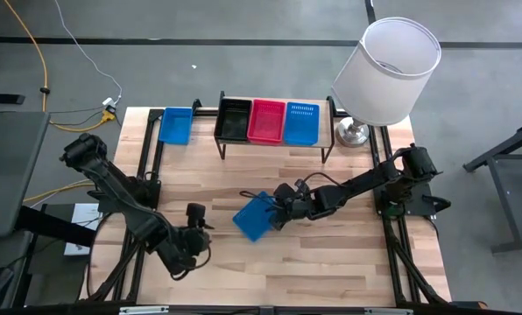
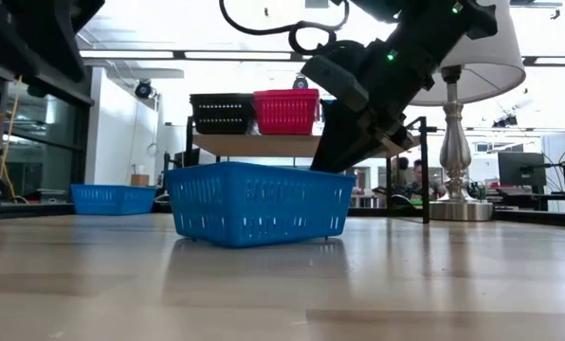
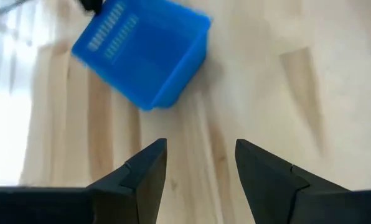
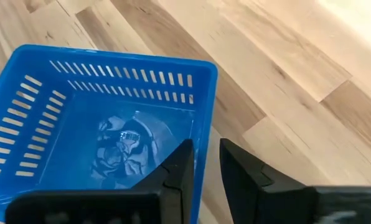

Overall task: Stack baskets on shelf by color
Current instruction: Stack the bottom blue bin on top of the blue bin on the shelf

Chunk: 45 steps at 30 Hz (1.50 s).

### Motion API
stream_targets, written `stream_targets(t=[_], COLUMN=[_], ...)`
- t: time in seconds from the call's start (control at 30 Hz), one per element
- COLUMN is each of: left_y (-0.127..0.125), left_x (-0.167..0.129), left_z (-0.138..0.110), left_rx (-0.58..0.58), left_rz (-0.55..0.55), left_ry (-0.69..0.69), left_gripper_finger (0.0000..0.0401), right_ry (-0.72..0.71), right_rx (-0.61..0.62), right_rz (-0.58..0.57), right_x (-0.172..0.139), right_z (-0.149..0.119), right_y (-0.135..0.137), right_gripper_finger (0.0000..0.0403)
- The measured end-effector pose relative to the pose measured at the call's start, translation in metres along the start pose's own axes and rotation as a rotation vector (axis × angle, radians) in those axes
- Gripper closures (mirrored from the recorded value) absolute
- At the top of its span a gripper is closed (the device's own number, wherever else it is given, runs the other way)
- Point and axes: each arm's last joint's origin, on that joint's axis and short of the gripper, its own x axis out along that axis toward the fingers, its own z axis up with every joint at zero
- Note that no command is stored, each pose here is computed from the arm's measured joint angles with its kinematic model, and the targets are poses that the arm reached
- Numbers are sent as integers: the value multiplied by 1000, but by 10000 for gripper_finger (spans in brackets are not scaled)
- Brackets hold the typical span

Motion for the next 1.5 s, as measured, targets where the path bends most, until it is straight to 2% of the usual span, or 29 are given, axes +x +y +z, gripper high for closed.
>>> stream_targets(t=[0.17, 0.3, 0.5, 0.6, 0.83, 0.97, 1.17, 1.5], left_y=[1, 2, 1, 1, 1, 1, 1, 1], left_x=[8, 11, 12, 12, 12, 12, 12, 12], left_z=[-13, -15, -14, -14, -14, -14, -14, -14], left_rx=[-62, -127, -137, -137, -138, -138, -138, -137], left_rz=[54, 55, 47, 44, 43, 45, 46, 47], left_ry=[19, 7, 2, 2, 1, 0, 0, 0], left_gripper_finger=[220, 220, 220, 220, 220, 220, 220, 220], right_ry=[0, -1, 1, 3, 11, 29, 22, 41], right_rx=[0, 7, 16, 20, 42, 37, 31, 26], right_rz=[1, 18, 47, 49, 41, 33, 15, 21], right_x=[0, 0, 0, 0, 2, 2, 3, 22], right_z=[0, 1, 2, 2, 3, 3, 2, -9], right_y=[0, 1, 3, 3, 0, -2, -2, 2], right_gripper_finger=[338, 338, 334, 309, 207, 176, 171, 173])
